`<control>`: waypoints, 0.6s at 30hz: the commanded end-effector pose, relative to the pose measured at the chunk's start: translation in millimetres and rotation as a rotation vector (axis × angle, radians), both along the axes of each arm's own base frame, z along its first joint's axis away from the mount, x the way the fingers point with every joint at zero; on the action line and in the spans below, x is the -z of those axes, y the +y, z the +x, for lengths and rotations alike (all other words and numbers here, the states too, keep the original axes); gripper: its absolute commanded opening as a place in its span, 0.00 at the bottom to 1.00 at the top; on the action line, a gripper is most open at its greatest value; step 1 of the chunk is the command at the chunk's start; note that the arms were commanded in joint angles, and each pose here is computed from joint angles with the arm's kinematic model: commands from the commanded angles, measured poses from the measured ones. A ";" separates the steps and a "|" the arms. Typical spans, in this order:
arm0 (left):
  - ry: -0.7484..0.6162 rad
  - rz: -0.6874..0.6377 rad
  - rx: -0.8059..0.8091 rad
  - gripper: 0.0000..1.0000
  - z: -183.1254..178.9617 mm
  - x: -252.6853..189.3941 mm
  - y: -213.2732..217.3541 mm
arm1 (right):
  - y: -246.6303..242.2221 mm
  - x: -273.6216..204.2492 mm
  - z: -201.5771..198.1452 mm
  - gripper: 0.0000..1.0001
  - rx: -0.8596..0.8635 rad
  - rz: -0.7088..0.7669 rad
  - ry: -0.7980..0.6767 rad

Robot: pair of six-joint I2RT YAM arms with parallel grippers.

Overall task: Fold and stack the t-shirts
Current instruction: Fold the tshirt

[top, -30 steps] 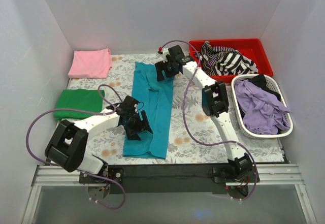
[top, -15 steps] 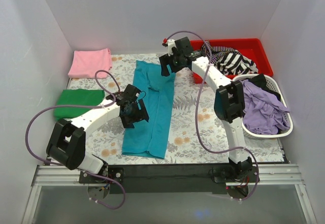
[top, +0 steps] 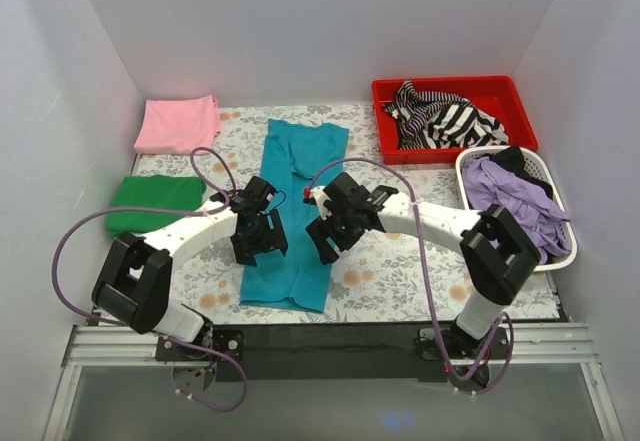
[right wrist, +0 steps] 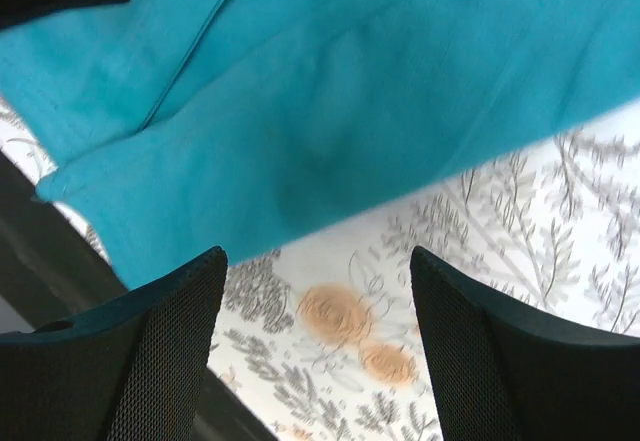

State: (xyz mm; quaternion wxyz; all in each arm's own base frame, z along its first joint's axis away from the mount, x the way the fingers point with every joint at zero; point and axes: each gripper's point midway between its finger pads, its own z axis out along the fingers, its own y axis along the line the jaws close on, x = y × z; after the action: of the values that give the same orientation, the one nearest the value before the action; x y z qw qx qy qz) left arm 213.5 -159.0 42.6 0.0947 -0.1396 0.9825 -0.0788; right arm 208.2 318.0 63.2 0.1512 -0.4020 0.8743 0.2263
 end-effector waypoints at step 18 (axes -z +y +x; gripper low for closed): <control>0.046 -0.257 0.009 0.74 -53.9 -23.3 -18.1 | 42.9 -38.8 -88.6 0.79 -0.037 0.266 0.112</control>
State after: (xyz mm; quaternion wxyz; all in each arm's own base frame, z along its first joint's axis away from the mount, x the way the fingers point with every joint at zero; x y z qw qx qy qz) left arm 163.7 -168.7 58.1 0.0520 -0.1461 0.9737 -0.1668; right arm 123.2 345.3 87.3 0.1366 -0.3979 0.8495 0.3184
